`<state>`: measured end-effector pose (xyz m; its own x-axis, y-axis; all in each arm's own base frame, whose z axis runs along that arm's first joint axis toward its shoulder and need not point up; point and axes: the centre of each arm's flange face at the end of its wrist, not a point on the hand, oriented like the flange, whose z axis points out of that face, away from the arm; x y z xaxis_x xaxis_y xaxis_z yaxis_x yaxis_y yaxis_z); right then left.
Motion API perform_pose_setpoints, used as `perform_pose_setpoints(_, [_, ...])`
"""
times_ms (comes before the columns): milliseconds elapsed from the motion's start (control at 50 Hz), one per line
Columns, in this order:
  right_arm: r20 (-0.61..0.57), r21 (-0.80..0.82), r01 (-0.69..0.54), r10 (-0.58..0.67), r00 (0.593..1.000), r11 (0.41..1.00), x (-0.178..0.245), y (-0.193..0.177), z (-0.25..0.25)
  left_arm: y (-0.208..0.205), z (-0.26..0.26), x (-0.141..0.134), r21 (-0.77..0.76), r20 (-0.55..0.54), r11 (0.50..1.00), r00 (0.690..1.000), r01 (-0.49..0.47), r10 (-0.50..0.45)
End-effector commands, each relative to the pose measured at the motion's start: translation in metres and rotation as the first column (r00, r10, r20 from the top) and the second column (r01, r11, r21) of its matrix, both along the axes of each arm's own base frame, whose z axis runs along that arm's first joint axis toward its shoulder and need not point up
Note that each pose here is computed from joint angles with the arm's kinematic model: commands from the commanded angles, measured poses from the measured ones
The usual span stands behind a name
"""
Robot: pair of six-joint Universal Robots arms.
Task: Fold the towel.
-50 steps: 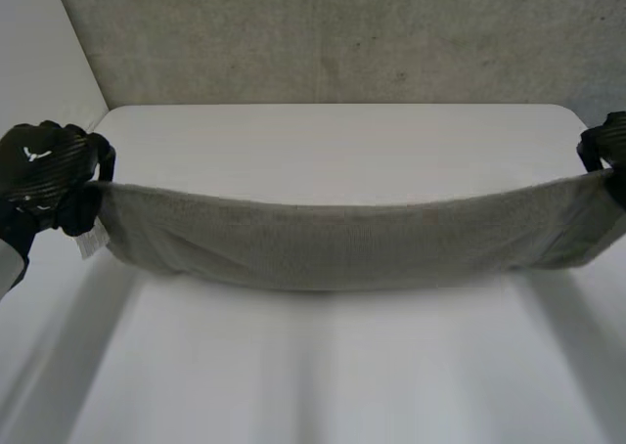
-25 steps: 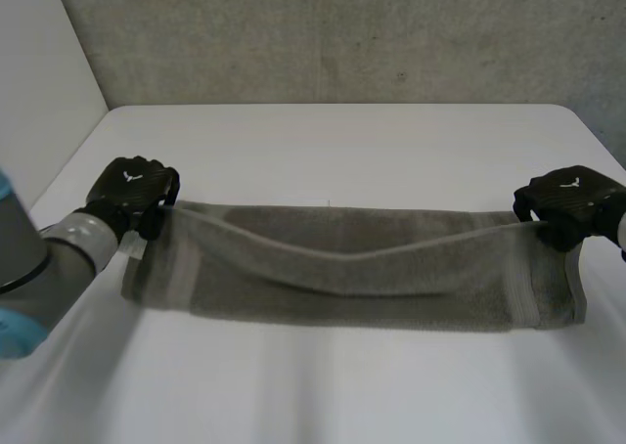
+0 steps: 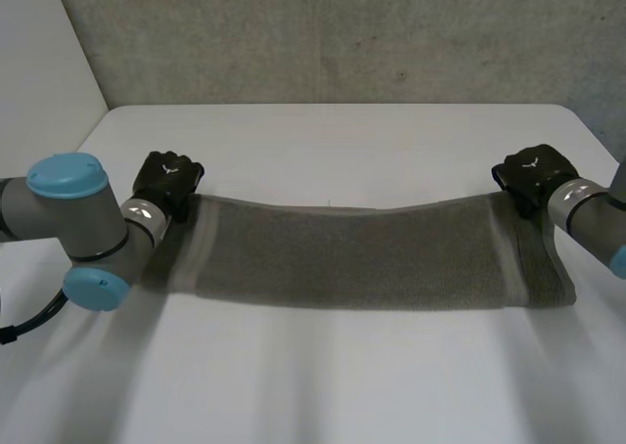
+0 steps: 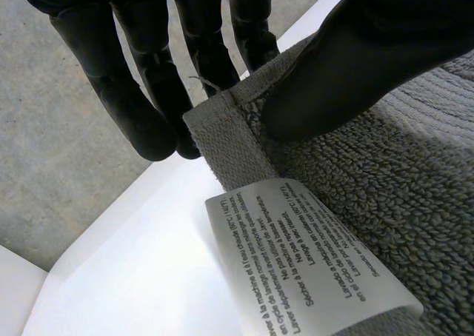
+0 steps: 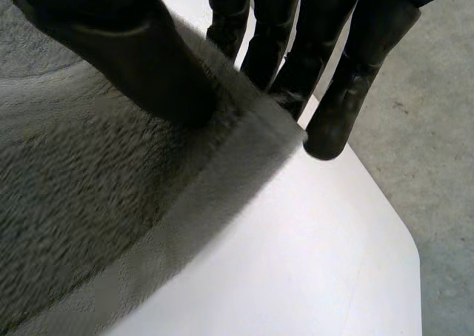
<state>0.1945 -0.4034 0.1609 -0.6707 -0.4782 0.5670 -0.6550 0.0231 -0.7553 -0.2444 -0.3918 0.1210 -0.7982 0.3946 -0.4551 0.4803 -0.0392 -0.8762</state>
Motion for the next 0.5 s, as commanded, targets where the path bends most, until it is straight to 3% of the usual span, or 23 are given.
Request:
perform_pose_setpoints(20, [-0.019, -0.004, 0.017, -0.017, 1.000, 1.000, 0.006, 0.001, -0.003, 0.001, 0.001, 0.001, -0.015, 0.026, 0.999, 0.999, -0.032, 0.032])
perform_pose_setpoints(240, [-0.023, 0.000, 0.010, -0.010, 1.000, 1.000, 0.007, 0.030, 0.018, 0.022, 0.026, 0.008, -0.022, 0.010, 0.998, 0.998, -0.056, 0.056])
perform_pose_setpoints(500, [0.006, 0.068, -0.045, 0.044, 0.999, 0.997, -0.006, 0.098, 0.034, 0.088, 0.046, 0.021, 0.014, -0.019, 1.000, 1.000, 0.014, -0.014])
